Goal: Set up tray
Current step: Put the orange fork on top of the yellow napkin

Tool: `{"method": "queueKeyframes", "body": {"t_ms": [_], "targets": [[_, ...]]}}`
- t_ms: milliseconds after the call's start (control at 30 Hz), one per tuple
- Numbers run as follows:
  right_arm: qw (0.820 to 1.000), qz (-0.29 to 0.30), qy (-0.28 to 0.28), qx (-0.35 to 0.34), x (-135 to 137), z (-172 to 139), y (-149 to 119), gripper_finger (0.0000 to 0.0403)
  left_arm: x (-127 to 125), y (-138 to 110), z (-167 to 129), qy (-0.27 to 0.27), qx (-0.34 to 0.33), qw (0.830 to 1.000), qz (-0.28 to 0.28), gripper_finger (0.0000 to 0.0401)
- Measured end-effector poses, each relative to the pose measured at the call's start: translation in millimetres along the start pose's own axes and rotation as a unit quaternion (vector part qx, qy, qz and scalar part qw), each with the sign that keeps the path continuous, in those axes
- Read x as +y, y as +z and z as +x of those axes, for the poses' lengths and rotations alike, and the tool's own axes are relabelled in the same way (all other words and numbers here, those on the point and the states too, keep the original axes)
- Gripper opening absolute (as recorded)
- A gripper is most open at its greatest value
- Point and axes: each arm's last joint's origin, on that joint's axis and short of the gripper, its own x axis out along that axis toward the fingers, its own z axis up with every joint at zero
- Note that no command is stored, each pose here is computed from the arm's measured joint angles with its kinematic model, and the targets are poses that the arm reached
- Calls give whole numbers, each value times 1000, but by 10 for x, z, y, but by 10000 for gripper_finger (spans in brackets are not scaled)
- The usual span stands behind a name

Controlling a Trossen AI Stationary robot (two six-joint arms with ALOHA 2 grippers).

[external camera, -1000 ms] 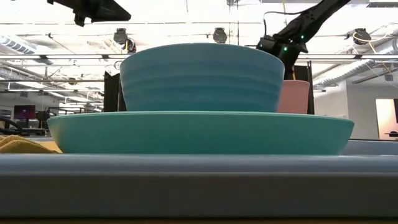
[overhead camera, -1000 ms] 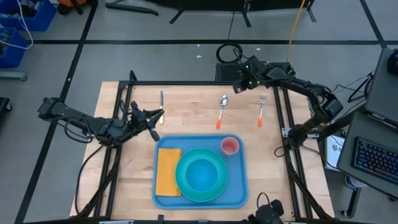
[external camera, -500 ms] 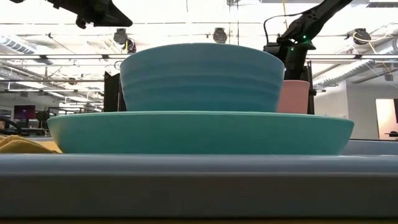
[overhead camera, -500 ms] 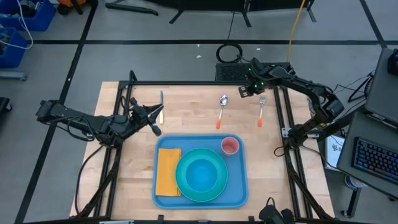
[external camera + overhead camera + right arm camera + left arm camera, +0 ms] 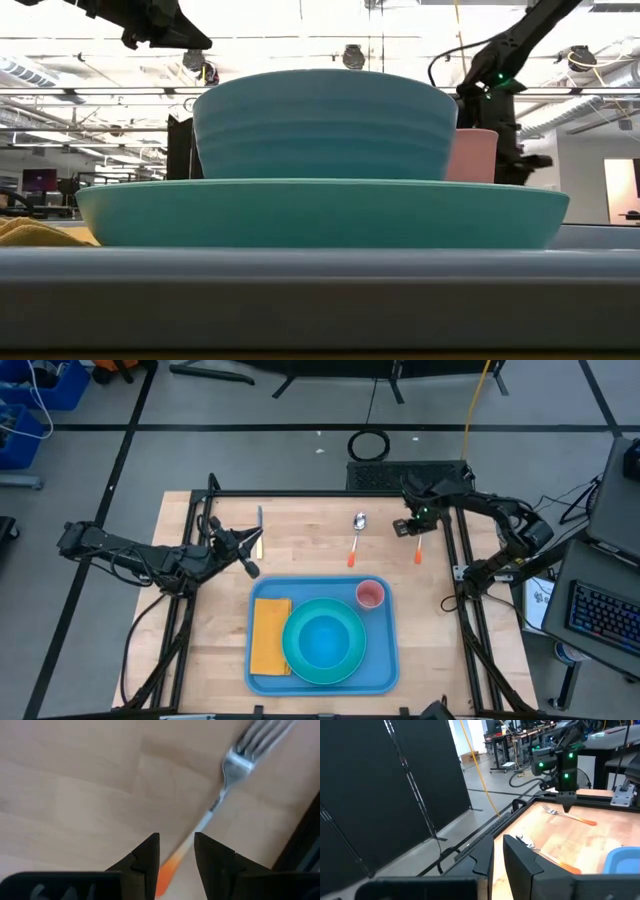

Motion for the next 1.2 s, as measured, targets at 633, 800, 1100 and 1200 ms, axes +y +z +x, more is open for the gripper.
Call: {"method": "queueKeyframes", "body": {"t_ms": [633,800,1100,1200], "targets": [[999,35,-13,-4,-99,303,-120,112,1,2,0,0,-1,1000,3,47],[999,43,-12,-6,-137,356,-131,112,1,3,0,0,-1,1000,3,47],[998,60,-8,-17,-172,393,-123,112,1,3,0,0,-1,1000,3,47],[998,60,-5,-20,-169,395,-117,105,1,4,0,0,-1,1000,2,47]]}}
